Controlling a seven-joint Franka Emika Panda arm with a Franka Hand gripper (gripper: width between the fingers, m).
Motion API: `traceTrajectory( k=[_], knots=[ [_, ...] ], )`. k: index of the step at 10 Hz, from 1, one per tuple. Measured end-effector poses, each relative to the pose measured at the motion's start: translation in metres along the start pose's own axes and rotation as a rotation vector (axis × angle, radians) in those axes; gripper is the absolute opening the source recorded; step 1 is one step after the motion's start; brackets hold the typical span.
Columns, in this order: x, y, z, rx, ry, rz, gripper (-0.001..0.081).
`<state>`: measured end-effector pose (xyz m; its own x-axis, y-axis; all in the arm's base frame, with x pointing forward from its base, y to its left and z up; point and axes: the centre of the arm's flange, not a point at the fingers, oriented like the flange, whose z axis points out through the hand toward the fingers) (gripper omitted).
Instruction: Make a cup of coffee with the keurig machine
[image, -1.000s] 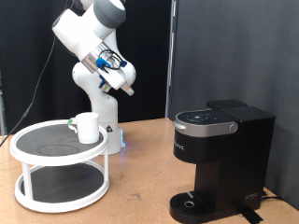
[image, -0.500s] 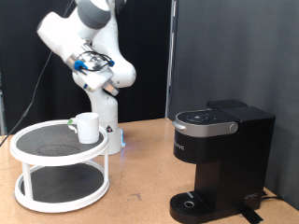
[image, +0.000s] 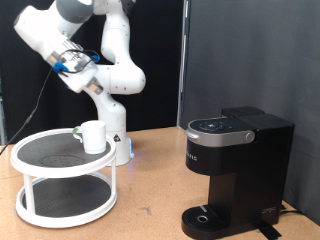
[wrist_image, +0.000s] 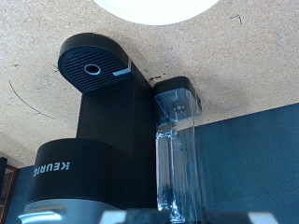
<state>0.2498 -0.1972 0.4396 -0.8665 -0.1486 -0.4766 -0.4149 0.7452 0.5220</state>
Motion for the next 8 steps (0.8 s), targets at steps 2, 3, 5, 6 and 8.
traceTrajectory(
  k=[2,3,5,6,8],
  knots=[
    [0.001,0.001,0.002,-0.018,0.008,-0.003,0.0],
    [0.004,0.0,0.002,-0.024,0.008,-0.003,0.0],
    [0.015,-0.005,-0.006,-0.027,-0.011,-0.003,0.0],
    [0.023,-0.009,-0.011,-0.024,-0.026,0.0,0.0],
    [0.038,-0.016,-0.02,-0.011,-0.044,0.003,0.0]
  ],
)
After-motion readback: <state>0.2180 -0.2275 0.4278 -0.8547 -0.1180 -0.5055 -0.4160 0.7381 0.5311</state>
